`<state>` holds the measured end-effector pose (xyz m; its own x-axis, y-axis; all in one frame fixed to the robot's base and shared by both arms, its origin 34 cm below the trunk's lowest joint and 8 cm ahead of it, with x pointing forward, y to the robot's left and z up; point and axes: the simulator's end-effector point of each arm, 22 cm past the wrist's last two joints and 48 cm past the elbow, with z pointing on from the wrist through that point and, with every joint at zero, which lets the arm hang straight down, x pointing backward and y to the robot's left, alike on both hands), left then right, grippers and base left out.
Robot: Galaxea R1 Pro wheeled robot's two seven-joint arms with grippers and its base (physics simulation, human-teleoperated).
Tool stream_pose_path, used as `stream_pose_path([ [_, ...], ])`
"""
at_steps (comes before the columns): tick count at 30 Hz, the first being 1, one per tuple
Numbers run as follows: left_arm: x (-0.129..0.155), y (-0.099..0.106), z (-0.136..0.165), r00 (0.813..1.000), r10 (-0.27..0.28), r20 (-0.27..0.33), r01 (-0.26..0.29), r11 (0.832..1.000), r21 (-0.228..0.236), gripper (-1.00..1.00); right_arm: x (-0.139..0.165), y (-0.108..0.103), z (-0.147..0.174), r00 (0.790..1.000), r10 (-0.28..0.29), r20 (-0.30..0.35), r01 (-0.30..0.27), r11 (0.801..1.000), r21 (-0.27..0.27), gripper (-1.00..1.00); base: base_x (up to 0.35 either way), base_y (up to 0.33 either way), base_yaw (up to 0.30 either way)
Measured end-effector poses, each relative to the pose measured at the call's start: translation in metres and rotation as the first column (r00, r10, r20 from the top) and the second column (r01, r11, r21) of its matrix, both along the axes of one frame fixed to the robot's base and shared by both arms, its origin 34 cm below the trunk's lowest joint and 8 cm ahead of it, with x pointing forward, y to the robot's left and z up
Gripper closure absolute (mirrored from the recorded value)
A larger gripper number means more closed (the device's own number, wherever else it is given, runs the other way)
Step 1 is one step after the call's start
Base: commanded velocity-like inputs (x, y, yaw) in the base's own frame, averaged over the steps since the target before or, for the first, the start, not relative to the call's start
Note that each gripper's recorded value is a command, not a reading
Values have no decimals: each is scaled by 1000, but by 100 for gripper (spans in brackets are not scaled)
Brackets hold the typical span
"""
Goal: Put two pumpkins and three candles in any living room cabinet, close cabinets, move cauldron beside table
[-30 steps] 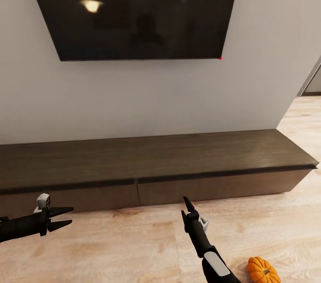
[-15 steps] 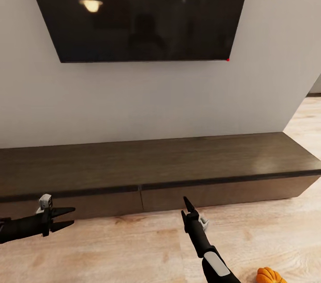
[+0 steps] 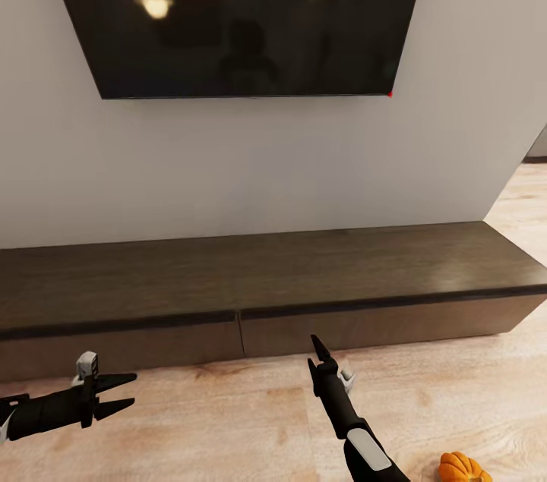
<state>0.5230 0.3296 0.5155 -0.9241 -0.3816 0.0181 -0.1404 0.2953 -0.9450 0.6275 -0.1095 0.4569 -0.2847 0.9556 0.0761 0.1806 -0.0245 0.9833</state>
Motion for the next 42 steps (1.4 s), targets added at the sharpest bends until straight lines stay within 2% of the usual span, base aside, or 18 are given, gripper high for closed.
stream_pose_path([
  [9, -3, -2, -16, 1000, 1, 10, -1, 1000, -4, -100, -3, 1, -13, 1000, 6, 20, -6, 1000, 1, -100, 0, 0, 0],
  [11, -3, -2, -17, 1000, 1, 9, -1, 1000, -4, -100, -2, 2, -9, 999, 7, 37, -7, 1000, 5, -100, 0, 0, 0],
  [13, -3, -4, -19, 1000, -1, 9, 1, 1000, -8, -100, -2, 5, 4, 995, 13, 100, -15, 1000, 20, -100, 0, 0, 0],
  [16, -5, -8, -26, 1000, -3, 10, 3, 1000, -15, -100, -3, 9, 6, 990, 25, 136, -29, 999, 26, -100, 0, 0, 0],
  [30, -12, -11, -57, 1000, -5, 11, 5, 1000, -18, -100, -10, 10, -20, 987, 27, 156, -32, 999, 30, -100, 0, 0, 0],
  [35, -14, -13, -64, 1000, -6, 11, 6, 1000, -22, -100, -12, 9, -8, 971, 17, 239, -31, 998, 54, -100, 0, 0, 0],
  [42, -17, -14, -76, 1000, -6, 12, 6, 1000, -24, -100, -15, 8, -14, 966, 14, 258, -31, 998, 60, -100, 0, 0, 0],
])
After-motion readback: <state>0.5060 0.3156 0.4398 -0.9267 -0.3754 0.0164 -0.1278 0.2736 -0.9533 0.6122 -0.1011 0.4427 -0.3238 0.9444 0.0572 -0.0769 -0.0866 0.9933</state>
